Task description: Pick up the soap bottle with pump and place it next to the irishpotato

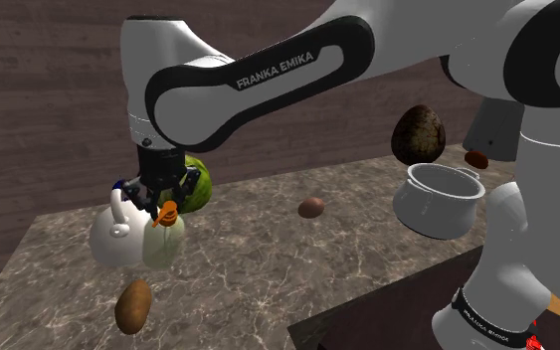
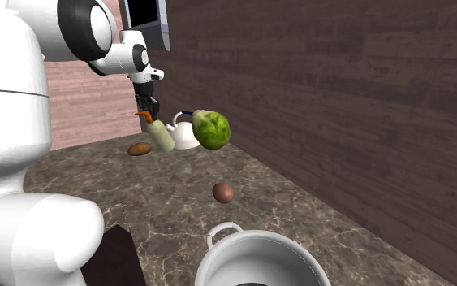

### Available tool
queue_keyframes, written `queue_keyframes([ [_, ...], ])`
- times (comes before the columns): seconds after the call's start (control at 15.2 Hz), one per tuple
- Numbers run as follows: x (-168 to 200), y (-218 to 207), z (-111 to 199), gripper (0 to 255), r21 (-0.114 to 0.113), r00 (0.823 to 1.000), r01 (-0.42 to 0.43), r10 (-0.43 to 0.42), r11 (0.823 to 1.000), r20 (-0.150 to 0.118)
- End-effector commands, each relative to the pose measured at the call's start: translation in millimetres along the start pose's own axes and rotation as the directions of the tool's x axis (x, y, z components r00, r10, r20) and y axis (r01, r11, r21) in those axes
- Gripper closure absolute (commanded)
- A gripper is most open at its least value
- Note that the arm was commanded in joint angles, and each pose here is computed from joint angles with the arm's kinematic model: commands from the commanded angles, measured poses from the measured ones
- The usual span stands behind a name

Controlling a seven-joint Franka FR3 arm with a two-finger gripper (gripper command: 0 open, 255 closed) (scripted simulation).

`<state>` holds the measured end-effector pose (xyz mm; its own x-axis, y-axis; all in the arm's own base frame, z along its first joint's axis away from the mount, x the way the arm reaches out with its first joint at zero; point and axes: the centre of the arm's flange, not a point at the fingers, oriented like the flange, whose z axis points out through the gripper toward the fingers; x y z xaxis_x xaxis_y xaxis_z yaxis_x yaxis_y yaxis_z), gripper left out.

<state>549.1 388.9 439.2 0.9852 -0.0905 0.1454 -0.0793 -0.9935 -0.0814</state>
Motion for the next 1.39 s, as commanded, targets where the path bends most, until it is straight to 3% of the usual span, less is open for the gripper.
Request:
queue_keyframes([
  [0.0, 0.3, 0.3, 1.1, 255, 0.001, 1.000, 0.000, 0.000, 1.000, -0.001],
  [0.33, 0.3, 0.3, 1.1, 255, 0.001, 1.000, 0.000, 0.000, 1.000, -0.001],
  [0.4, 0.3, 0.3, 1.2, 0, 0.001, 1.000, 0.000, 0.000, 1.000, -0.001],
  [0.73, 0.3, 0.3, 1.2, 0, 0.001, 1.000, 0.000, 0.000, 1.000, -0.001],
  [0.99, 0.3, 0.4, -48.9, 0, 0.001, 1.000, 0.000, 0.000, 1.000, -0.001],
  [1.32, 0.3, 0.4, -48.9, 0, 0.001, 1.000, 0.000, 0.000, 1.000, -0.001],
])
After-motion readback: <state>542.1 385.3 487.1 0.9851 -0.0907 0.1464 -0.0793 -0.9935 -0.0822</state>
